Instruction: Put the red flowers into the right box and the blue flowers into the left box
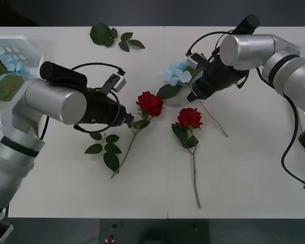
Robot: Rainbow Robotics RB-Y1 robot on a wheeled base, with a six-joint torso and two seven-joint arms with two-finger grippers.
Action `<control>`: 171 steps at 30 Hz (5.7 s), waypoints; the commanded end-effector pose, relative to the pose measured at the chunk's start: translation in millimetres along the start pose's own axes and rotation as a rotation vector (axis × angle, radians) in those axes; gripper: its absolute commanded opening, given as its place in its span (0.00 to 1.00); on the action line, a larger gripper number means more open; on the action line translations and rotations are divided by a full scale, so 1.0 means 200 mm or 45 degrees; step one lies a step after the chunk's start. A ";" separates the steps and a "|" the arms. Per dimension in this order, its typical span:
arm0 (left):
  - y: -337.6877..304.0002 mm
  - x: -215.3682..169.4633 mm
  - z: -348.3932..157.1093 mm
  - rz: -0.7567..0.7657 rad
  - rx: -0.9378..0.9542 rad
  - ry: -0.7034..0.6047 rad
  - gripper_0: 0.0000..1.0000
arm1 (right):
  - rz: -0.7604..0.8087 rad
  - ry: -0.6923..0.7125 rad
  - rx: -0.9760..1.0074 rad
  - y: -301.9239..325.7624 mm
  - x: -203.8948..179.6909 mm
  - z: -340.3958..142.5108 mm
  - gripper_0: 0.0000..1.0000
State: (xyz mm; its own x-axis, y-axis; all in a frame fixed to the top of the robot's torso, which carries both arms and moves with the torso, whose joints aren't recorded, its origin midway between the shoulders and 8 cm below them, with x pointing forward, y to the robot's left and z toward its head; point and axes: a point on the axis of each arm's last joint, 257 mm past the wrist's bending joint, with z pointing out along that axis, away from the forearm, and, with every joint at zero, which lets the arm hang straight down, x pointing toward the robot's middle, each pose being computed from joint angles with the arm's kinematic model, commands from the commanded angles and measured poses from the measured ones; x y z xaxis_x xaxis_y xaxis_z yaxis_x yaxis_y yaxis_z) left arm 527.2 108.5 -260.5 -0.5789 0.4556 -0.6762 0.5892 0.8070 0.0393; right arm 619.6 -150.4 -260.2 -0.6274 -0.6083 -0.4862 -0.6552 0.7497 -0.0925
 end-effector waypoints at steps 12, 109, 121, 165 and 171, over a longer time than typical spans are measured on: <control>-0.29 -0.04 0.20 0.038 -0.156 0.045 1.00 | -0.047 -0.054 0.002 0.08 -0.09 0.05 0.74; -0.59 -1.20 -0.60 -0.727 0.772 -1.061 0.00 | 0.083 -0.145 -0.260 -0.25 0.36 -0.38 0.94; -0.61 -1.20 -0.60 -0.743 0.798 -1.053 0.00 | -0.031 -0.264 -0.467 -0.11 0.33 -0.87 0.95; -0.62 -1.21 -0.61 -0.763 0.818 -1.049 0.00 | 0.165 -1.091 -0.885 0.84 -0.14 -0.75 0.04; -0.62 -1.21 -0.61 -0.764 0.819 -1.048 0.00 | 0.168 -1.099 -0.863 0.83 -0.16 -0.74 0.00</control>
State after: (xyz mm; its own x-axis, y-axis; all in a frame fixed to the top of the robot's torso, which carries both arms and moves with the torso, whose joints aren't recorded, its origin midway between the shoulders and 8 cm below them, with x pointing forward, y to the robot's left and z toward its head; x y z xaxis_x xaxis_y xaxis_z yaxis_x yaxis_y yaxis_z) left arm 533.3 -43.1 -32.4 -0.4777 -0.4958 -0.7253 0.6210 0.3934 -0.6779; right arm 469.0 -58.9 -151.6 -0.4290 0.0590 -0.9014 -0.8325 0.3615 0.4199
